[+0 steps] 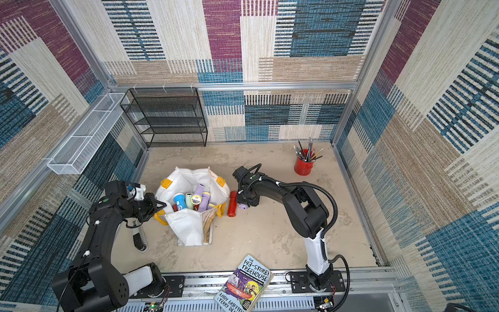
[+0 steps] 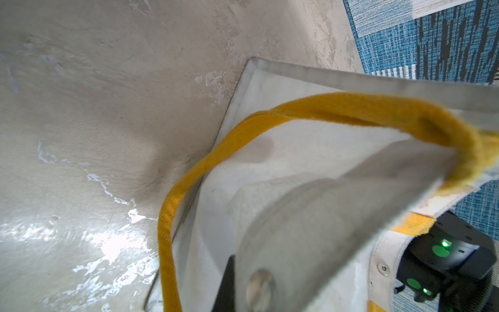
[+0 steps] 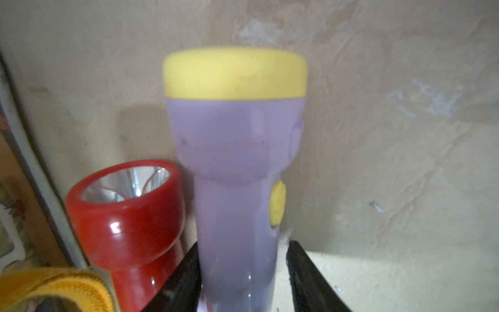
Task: Put the flashlights into the tote bags
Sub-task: Pick up the flashlight from the center of the board.
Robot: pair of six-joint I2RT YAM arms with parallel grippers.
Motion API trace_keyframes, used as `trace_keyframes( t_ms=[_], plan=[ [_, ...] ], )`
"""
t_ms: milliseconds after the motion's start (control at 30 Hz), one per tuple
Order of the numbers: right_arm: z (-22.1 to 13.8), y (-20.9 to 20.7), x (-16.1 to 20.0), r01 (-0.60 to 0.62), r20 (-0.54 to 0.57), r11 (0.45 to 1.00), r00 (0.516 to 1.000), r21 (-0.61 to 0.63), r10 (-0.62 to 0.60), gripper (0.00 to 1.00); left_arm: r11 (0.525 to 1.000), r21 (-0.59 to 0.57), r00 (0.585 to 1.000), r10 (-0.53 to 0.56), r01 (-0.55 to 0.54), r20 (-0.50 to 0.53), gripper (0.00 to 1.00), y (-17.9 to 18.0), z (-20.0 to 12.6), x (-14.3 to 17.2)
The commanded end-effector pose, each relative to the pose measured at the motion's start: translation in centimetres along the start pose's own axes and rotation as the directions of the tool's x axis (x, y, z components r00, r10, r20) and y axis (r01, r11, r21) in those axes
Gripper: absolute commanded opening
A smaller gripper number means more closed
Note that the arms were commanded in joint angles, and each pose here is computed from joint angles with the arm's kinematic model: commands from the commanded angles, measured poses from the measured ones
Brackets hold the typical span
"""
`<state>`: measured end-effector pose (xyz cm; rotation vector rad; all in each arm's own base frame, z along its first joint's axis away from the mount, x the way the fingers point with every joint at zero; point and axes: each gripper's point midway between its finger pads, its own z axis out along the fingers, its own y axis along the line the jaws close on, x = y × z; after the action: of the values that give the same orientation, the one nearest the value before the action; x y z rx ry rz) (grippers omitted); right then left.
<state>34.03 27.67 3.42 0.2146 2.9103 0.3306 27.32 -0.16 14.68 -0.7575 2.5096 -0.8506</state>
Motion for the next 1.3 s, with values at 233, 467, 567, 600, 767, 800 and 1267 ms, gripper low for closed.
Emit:
trace_keyframes(
  t_ms=[233, 467, 567, 600, 767, 800, 1267],
  plan=[
    [0.4, -2.0, 1.0, 0.042, -0.013, 0.997, 0.999, 0.067, -0.041, 0.50, 1.000, 0.017, 1.000, 0.001, 0.000, -0.012, 0.00, -0.3, -0.1, 0.3],
    [1.0, -3.0, 1.2, 0.076, -0.021, 0.991, 0.997, 0.112, -0.075, 0.46, 1.000, 0.015, 1.000, 0.002, -0.002, -0.012, 0.00, -0.3, -0.1, 0.2],
    [0.9, -3.0, 1.1, 0.087, -0.019, 0.990, 0.996, 0.111, -0.086, 0.42, 1.000, 0.013, 1.000, 0.000, 0.000, -0.011, 0.00, -0.3, 0.0, 0.2],
    [0.9, -2.9, 1.1, 0.092, -0.017, 0.990, 0.996, 0.111, -0.090, 0.40, 1.000, 0.012, 1.000, 0.000, 0.000, -0.012, 0.00, -0.3, 0.0, 0.3],
    [0.4, -2.9, 0.9, 0.091, 0.002, 0.991, 0.996, 0.098, -0.092, 0.34, 1.000, 0.008, 1.000, -0.001, 0.001, -0.010, 0.00, -0.2, 0.0, 0.2],
    [0.2, -3.0, 0.9, 0.086, 0.006, 0.992, 0.996, 0.097, -0.087, 0.34, 1.000, 0.008, 1.000, -0.001, 0.001, -0.010, 0.00, -0.2, 0.0, 0.2],
    [-7.2, 0.8, -2.6, 0.128, 0.149, 0.992, 0.981, -0.016, -0.124, 0.34, 1.000, 0.009, 1.000, 0.005, -0.005, -0.003, 0.00, -0.3, -0.2, 0.2]
  ],
)
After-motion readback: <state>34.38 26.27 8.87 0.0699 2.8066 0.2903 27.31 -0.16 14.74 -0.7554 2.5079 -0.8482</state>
